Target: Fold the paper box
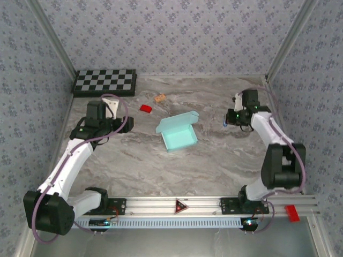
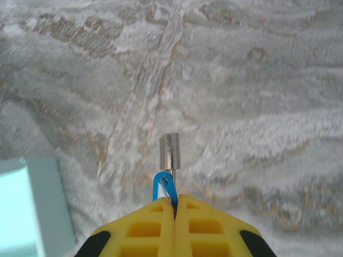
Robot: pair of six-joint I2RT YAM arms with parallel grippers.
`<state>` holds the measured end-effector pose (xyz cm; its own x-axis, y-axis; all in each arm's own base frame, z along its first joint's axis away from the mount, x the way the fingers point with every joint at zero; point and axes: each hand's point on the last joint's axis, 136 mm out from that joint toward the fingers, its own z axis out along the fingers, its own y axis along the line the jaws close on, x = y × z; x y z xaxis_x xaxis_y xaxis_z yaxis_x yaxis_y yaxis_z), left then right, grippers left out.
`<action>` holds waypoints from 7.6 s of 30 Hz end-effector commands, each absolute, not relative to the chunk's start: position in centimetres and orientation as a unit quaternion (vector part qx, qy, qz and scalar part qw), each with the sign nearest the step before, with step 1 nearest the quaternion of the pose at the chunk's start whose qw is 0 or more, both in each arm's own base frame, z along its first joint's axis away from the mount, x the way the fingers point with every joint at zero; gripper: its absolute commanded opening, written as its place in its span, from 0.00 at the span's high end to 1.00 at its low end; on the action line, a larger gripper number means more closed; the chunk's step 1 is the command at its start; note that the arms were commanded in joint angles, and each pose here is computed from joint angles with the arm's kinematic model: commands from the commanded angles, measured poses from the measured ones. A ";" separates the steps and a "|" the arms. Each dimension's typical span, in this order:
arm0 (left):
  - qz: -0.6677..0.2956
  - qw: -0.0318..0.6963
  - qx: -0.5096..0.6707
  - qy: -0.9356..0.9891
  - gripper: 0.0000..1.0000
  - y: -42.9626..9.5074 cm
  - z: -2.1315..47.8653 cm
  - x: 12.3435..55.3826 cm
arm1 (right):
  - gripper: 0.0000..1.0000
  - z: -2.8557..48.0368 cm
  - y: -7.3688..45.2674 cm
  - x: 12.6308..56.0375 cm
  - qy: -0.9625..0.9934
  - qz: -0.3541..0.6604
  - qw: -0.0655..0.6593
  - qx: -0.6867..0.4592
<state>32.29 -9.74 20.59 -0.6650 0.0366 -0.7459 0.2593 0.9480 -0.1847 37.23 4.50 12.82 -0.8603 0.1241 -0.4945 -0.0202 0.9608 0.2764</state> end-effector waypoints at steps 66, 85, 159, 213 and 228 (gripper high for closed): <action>-0.143 0.398 0.093 0.901 0.16 -10.0 20.6 32.6 | 1.00 7.6 24.6 31.3 0.892 0.240 0.379 0.062; -0.143 0.398 0.095 0.901 0.16 -10.0 20.6 32.5 | 0.82 6.7 25.9 32.1 0.900 0.238 0.362 0.057; -0.221 0.382 0.148 0.885 0.17 -16.8 18.2 30.8 | 0.74 3.5 21.9 31.3 0.941 0.192 0.258 -0.104; -0.241 0.396 0.311 0.830 0.45 -21.2 15.3 36.0 | 0.51 13.0 23.3 35.4 0.905 0.156 0.312 -0.243; -0.260 0.376 0.301 0.837 0.63 -21.7 14.7 35.3 | 0.66 12.9 22.4 36.6 0.913 0.122 0.318 -0.225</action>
